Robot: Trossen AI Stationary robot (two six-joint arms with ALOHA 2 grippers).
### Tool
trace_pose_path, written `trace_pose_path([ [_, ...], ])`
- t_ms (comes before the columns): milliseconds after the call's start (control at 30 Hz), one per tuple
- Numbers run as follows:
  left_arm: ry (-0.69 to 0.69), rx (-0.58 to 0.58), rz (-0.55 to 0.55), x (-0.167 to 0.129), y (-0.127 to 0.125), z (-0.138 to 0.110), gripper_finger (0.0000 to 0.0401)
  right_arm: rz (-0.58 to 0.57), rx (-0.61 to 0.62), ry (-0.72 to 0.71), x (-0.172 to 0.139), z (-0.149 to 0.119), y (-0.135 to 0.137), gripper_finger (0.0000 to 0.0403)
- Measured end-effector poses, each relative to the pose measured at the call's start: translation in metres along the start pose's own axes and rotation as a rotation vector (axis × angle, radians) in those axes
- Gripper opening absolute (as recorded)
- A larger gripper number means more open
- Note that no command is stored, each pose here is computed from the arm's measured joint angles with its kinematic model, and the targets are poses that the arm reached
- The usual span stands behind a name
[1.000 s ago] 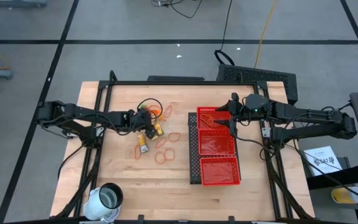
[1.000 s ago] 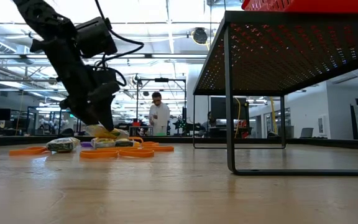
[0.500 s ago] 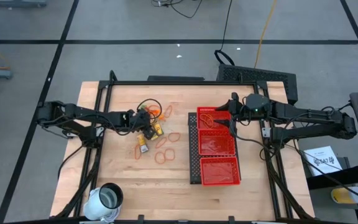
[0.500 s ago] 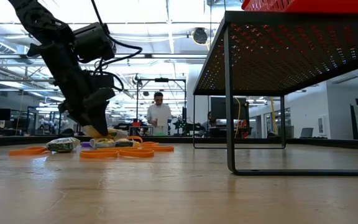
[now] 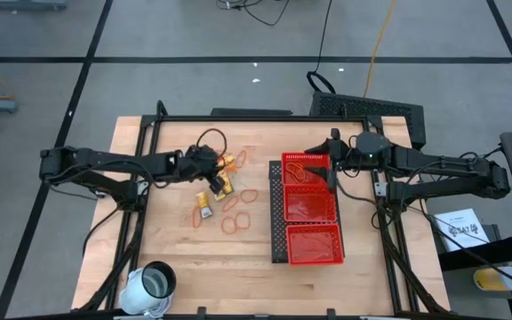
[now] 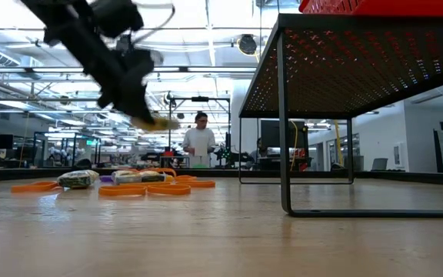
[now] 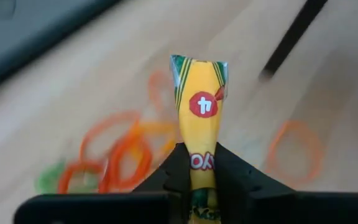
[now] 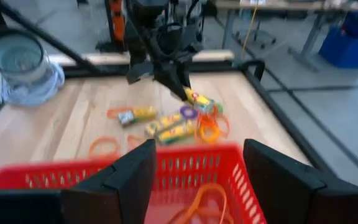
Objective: Pick & Place Office Desk Supplies
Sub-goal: Put the yellow pack of crayons into the bottom red bin on the shelf
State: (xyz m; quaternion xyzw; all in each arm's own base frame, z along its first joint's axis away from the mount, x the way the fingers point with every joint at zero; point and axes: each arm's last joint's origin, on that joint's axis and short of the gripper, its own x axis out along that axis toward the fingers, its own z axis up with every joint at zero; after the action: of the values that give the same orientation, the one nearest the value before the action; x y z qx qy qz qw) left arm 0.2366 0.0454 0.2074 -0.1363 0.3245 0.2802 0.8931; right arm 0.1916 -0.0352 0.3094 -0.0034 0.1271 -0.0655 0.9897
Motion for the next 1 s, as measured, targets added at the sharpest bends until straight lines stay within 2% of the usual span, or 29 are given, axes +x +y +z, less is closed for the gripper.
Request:
trace_pose_path([
  [167, -0.261, 0.137, -0.121, -0.021, -0.022, 0.034, 0.0077, -0.001, -0.005, -0.083, 0.004, 0.008, 0.000, 0.0229],
  [367, -0.529, 0.229, -0.239, -0.041, -0.052, 0.062, 0.0065, 0.000, -0.009, -0.124, 0.018, 0.010, -0.001, 0.0227],
  [467, -0.563, 0.278, -0.283, -0.040, -0.064, 0.068, 0.0058, 0.014, -0.003, -0.147, 0.029, 0.010, -0.001, 0.0227],
  [667, -0.586, 0.357, -0.310, -0.026, -0.088, 0.078, 0.0067, 0.197, -0.019, -0.232, 0.061, 0.008, 0.006, 0.0238],
  [800, -0.609, 0.427, -0.307, -0.026, -0.099, 0.084, 0.0067, 0.227, -0.049, -0.268, 0.078, 0.003, 0.013, 0.0248],
  [1000, -0.612, 0.440, -0.313, -0.027, -0.101, 0.083, 0.0063, 0.224, -0.036, -0.278, 0.088, 0.000, 0.014, 0.0263],
])
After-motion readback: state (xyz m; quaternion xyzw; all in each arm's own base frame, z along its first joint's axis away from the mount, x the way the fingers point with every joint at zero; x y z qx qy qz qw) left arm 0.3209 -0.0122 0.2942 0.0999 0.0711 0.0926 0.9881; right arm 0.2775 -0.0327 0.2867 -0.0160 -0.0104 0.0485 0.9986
